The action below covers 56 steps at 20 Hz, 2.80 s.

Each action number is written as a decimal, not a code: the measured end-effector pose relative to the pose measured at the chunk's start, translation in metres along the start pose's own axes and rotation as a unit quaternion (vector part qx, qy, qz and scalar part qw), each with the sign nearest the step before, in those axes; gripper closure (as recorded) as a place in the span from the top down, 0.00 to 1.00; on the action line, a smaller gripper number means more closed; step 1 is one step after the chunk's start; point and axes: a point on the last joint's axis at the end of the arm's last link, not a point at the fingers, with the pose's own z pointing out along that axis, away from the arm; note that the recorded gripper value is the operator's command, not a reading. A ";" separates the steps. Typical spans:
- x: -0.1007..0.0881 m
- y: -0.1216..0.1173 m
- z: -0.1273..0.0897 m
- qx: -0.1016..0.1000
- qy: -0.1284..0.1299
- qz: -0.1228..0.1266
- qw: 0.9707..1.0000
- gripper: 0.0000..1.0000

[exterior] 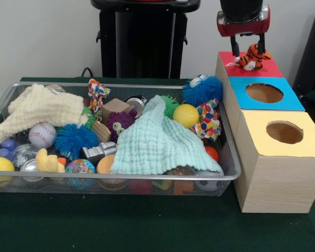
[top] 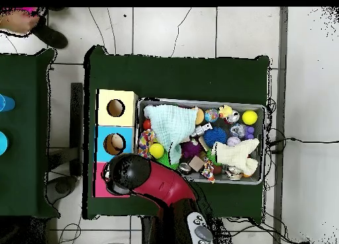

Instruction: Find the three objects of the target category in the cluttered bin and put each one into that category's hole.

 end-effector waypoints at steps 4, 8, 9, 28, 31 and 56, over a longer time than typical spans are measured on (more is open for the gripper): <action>-0.004 0.004 -0.002 -0.016 0.002 0.013 1.000 1.00; -0.006 0.006 -0.001 -0.025 0.004 0.021 0.999 1.00; -0.007 0.007 -0.001 -0.025 0.004 0.021 0.999 1.00; 0.009 0.031 -0.051 -0.038 0.002 -0.001 0.999 1.00; 0.019 0.038 -0.062 -0.035 0.012 -0.013 0.999 1.00; -0.015 -0.001 0.000 -0.009 -0.030 0.027 0.999 1.00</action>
